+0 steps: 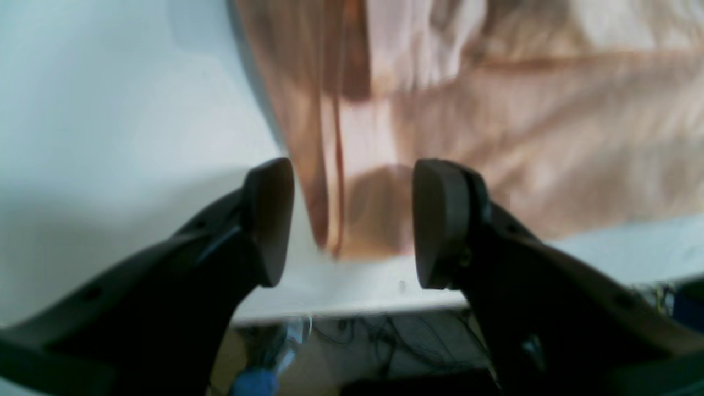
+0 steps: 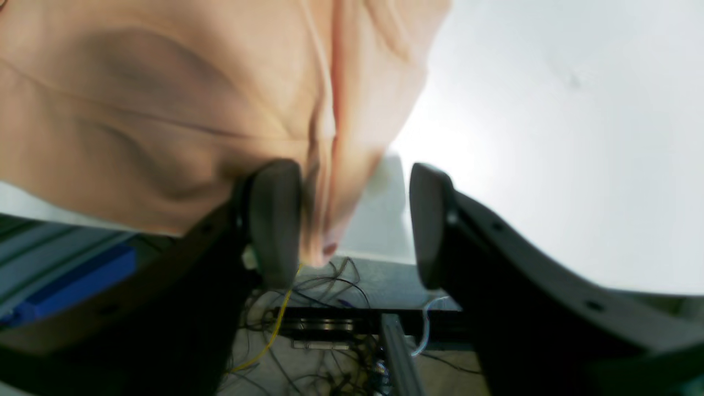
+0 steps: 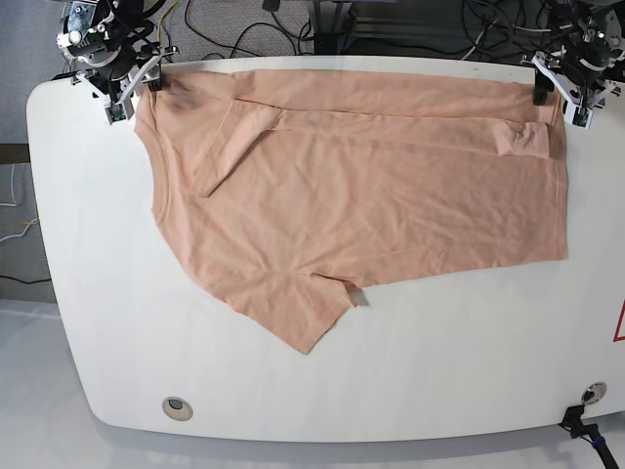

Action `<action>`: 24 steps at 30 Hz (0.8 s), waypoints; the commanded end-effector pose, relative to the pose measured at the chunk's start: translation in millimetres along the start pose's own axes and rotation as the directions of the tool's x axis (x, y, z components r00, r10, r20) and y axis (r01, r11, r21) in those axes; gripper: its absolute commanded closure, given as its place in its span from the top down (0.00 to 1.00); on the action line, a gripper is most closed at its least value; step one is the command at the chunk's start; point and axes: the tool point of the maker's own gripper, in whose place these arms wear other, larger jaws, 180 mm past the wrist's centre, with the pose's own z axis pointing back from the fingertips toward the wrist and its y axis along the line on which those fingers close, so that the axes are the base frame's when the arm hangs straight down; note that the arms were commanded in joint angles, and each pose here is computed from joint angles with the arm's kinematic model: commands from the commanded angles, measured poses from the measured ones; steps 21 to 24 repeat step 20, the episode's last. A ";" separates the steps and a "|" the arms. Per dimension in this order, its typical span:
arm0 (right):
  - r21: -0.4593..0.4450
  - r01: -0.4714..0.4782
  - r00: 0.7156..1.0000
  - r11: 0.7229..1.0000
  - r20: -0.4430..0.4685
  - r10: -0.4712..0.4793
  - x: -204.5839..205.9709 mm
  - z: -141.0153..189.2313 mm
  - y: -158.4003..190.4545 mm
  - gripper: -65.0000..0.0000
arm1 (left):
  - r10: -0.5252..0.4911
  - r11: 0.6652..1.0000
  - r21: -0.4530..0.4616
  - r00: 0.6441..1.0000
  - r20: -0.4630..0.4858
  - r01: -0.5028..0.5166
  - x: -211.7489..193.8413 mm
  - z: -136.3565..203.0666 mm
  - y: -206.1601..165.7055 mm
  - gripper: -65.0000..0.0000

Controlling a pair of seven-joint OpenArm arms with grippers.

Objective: Fold the T-shirt properly
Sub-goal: 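Drag the shirt by its folded edge toward the robot with both grippers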

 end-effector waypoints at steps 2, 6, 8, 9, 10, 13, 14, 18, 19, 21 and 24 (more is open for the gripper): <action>-0.038 -0.065 0.997 0.997 0.037 0.066 23.9 12.6 -11.7 0.51 | -0.023 1.000 0.020 0.998 0.052 0.022 18.2 3.8 9.9 0.50; -0.059 -0.087 0.995 0.994 0.050 0.090 38.6 14.1 -20.1 0.51 | -0.046 0.998 0.037 0.996 0.078 0.043 33.1 3.0 19.6 0.50; -0.068 -0.098 0.994 0.993 0.049 0.102 41.8 15.0 -24.4 0.51 | -0.047 0.998 0.042 0.994 0.094 0.043 40.0 1.7 21.4 0.50; -0.072 -0.105 0.993 0.992 0.054 0.109 45.4 15.2 -26.4 0.51 | -0.049 0.998 0.045 0.993 0.107 0.045 45.3 1.3 22.3 0.50; -0.075 -0.106 0.992 0.991 0.059 0.111 48.4 15.2 -27.4 0.51 | -0.061 0.997 0.054 0.990 0.129 0.054 55.4 2.0 24.9 0.50; -0.084 -0.106 0.992 0.991 0.063 0.111 62.1 13.2 -29.9 0.51 | -0.100 0.993 0.075 0.979 0.180 0.087 81.2 4.7 30.1 0.50; -0.083 -0.109 0.990 0.991 0.077 0.115 70.9 12.4 -29.8 0.51 | -0.107 0.992 0.086 0.971 0.213 0.091 95.7 5.0 31.9 0.50; -0.050 -0.113 0.979 0.992 0.165 0.119 112.4 7.2 -15.5 0.50 | -0.121 0.992 0.081 0.947 0.297 0.101 135.4 -1.5 26.7 0.50; -0.051 -0.112 0.976 0.992 0.182 0.119 121.5 7.6 -15.6 0.50 | -0.127 0.991 0.076 0.942 0.311 0.108 142.8 -3.2 23.9 0.50; -0.044 -0.110 0.973 0.993 0.200 0.117 131.2 6.6 -12.0 0.50 | -0.137 0.990 0.074 0.939 0.315 0.120 147.5 -5.1 21.3 0.50; -0.044 -0.110 0.973 0.993 0.200 0.117 131.2 6.6 -12.0 0.50 | -0.137 0.990 0.074 0.939 0.315 0.120 147.5 -5.1 21.3 0.50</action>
